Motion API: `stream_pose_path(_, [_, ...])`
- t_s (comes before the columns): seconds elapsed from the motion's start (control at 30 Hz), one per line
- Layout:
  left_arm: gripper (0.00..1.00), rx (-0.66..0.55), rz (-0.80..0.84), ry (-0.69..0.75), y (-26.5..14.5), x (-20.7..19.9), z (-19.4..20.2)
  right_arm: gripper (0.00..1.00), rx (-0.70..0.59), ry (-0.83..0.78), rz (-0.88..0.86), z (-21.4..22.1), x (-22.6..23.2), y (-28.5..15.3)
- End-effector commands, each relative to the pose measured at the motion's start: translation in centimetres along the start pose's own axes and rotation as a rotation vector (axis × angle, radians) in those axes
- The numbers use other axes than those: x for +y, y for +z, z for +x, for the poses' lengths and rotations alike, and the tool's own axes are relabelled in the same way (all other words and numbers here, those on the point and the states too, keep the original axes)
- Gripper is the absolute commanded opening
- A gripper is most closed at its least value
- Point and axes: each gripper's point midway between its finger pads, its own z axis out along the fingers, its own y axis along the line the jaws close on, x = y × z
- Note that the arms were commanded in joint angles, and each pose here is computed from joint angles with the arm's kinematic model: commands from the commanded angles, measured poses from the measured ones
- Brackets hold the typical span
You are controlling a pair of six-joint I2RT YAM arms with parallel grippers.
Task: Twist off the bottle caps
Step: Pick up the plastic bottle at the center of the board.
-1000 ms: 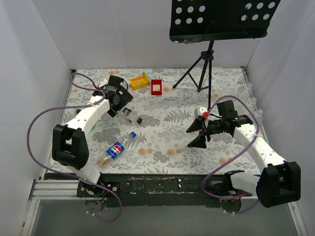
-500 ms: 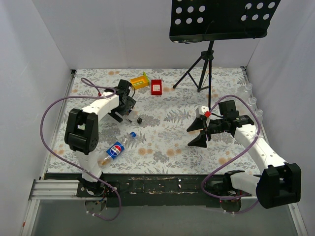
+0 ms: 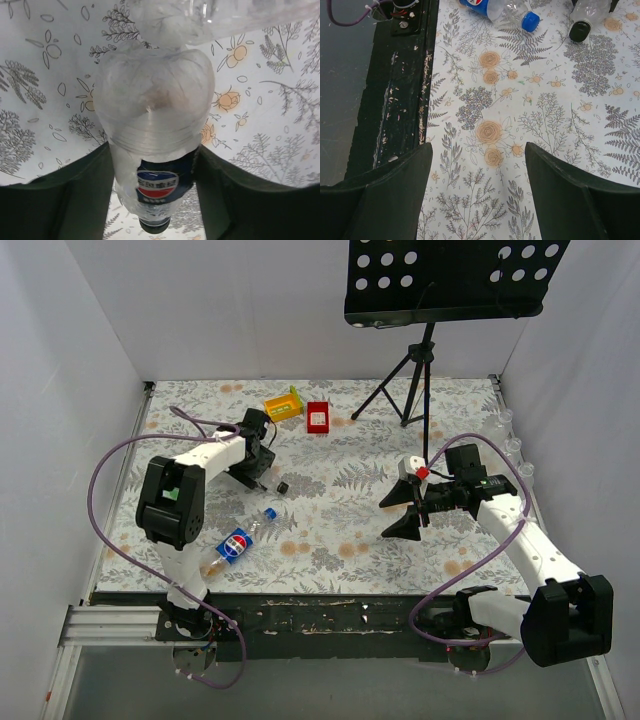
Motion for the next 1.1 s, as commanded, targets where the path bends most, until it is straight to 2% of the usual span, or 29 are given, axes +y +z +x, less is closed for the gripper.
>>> stream_pose_path(0.0, [0.49,0.020,0.003,-0.040,0.0,0.7,0.6,0.82,-0.028,-0.006,-0.015,-0.6,0.5,-0.1])
stream_pose_path(0.07, [0.34,0.029,0.010,-0.048,-0.4,0.9,0.8,0.82,-0.027,-0.002,-0.017,-0.7,0.5,-0.1])
stream_pose_path(0.23, [0.23,0.060,0.104,-0.044,-4.0,-0.2,1.2,0.82,-0.016,0.029,-0.038,-1.1,0.5,0.0])
stream_pose_path(0.43, [0.22,0.143,0.272,-0.058,-10.8,-2.0,4.4,0.80,0.038,0.117,-0.093,-3.7,0.5,1.2])
stream_pose_path(0.53, [0.21,0.176,0.339,-0.101,-13.9,-2.8,6.1,0.74,0.041,0.197,-0.012,-5.6,-1.3,3.0])
stream_pose_path(0.63, [0.19,0.190,0.378,-0.157,-15.9,-3.5,7.7,0.75,0.040,0.217,0.197,-7.4,-3.0,5.6])
stream_pose_path(0.67, [0.19,0.191,0.387,-0.161,-16.4,-3.7,8.1,0.77,0.022,0.279,0.295,-7.7,-4.0,5.8])
stream_pose_path(0.77, [0.19,0.198,0.390,-0.160,-16.9,-4.1,9.3,0.79,0.011,0.444,0.389,-7.5,-5.5,6.1])
stream_pose_path(1.07, [0.19,0.226,0.392,-0.147,-17.2,-4.6,11.7,0.80,0.023,0.624,0.342,-5.3,-5.7,8.2])
